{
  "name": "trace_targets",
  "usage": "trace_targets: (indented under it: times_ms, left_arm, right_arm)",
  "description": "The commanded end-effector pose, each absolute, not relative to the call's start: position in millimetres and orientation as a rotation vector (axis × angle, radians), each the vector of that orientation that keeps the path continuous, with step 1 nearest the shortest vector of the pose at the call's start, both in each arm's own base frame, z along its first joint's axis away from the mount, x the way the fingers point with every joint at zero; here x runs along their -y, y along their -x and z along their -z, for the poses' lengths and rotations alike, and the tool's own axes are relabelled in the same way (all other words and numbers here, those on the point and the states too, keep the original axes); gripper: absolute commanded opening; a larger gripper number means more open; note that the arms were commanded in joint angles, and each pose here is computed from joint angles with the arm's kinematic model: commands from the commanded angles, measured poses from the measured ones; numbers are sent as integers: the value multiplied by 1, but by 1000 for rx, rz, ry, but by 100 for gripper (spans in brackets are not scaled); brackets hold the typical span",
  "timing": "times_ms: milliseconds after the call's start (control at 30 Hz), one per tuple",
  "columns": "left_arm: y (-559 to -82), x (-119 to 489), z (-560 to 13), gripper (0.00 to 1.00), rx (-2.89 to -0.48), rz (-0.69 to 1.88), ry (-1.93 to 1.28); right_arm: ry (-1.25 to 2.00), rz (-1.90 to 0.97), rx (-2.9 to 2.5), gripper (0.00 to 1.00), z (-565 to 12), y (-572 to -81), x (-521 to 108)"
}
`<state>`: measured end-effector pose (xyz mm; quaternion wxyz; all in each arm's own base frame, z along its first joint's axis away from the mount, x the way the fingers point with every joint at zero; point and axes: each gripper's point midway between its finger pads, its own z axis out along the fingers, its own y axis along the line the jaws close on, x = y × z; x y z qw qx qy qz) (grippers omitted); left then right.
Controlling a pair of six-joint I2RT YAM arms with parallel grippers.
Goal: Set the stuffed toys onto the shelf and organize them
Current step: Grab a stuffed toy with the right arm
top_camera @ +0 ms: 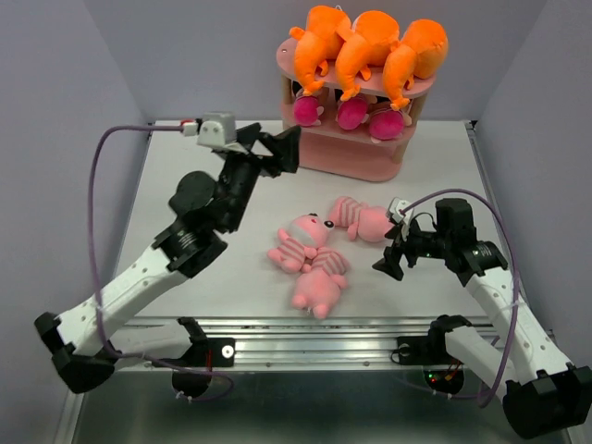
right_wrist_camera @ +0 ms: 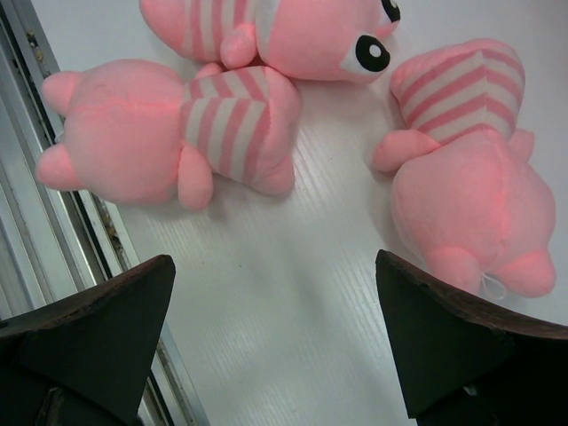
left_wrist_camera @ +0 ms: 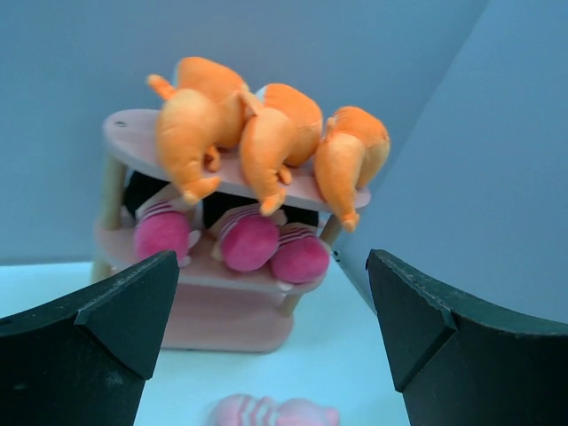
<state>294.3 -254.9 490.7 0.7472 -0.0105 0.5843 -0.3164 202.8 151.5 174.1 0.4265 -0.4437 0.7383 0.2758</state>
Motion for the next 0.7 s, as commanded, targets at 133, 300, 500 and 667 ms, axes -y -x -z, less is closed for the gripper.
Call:
trace_targets:
  times_ms: [133,300,500,667]
  left_arm:
    - [-236,166,-391,99,-1415,502,-167]
    - [-226,148,-323,99,-1522,437,-186]
    - [-226,145,-297,99,-1543,404,-213]
    - [-224,131,-298,99,-1536,384,-163]
  right_arm:
    - [1271,-637,-1760,100,-156,-205,-151]
    - [1312,-555,-1778,100,-152,-230,-146]
    - [1226,-668,-1952,100,-140,-262,-155]
    - [1089,-506,-2039,100,-135,-309,-150]
